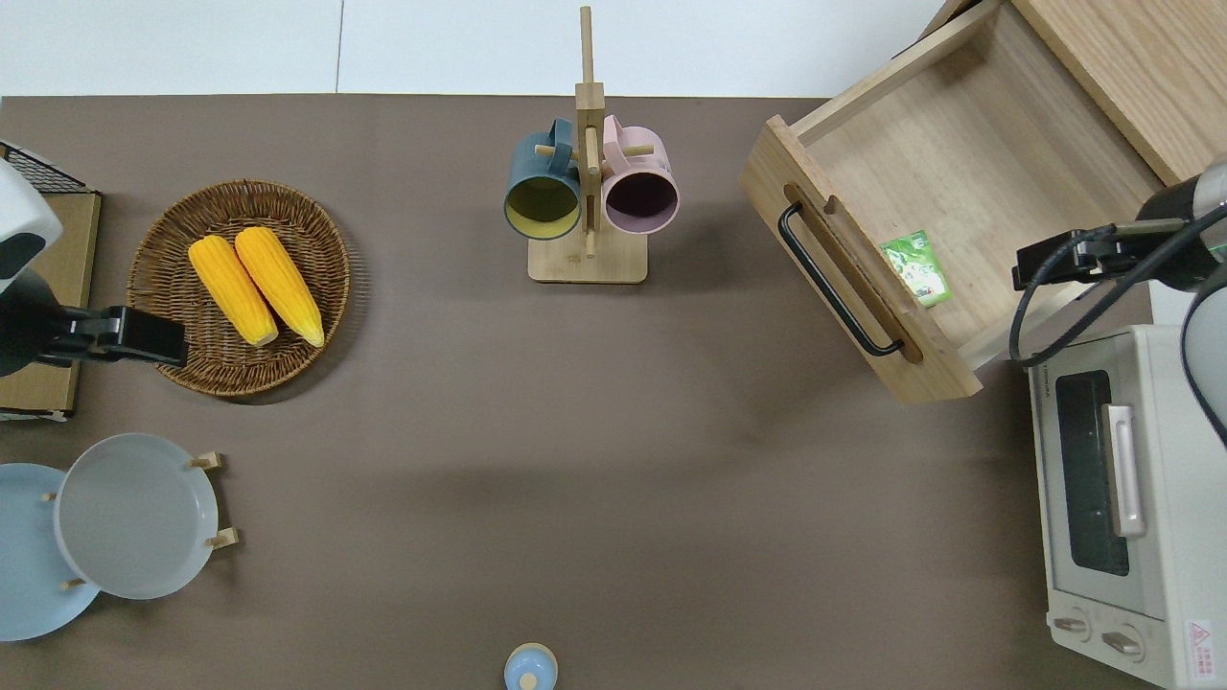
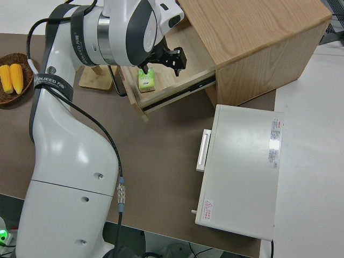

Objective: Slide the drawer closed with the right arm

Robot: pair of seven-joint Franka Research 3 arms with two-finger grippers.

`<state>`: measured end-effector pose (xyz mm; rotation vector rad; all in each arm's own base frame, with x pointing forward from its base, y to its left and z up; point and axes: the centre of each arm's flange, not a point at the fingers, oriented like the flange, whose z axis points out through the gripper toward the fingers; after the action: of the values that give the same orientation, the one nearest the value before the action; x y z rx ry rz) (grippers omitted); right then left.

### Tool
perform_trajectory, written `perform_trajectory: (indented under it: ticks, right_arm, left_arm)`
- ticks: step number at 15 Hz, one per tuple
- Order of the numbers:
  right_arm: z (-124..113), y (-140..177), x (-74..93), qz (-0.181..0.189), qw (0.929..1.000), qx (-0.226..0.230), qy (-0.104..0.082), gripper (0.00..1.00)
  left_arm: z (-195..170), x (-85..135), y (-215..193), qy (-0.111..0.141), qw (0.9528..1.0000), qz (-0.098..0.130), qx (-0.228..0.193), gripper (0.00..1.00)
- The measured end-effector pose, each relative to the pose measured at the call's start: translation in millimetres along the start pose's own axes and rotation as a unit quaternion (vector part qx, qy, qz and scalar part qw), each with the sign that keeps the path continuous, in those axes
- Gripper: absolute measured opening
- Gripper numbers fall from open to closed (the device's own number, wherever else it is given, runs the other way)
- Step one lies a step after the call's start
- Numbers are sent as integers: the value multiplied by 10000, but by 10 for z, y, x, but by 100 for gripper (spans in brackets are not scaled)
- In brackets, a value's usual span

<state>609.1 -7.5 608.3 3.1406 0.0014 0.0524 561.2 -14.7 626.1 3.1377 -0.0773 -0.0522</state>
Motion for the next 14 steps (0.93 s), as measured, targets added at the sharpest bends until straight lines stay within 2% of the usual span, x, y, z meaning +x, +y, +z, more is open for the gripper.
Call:
perform_trajectory:
  ticks: [14]
  right_arm:
    - [-23, -55, -3, -48, 10000, 8, 21, 99]
  left_arm:
    - [0, 0, 0, 0, 10000, 0, 0, 100]
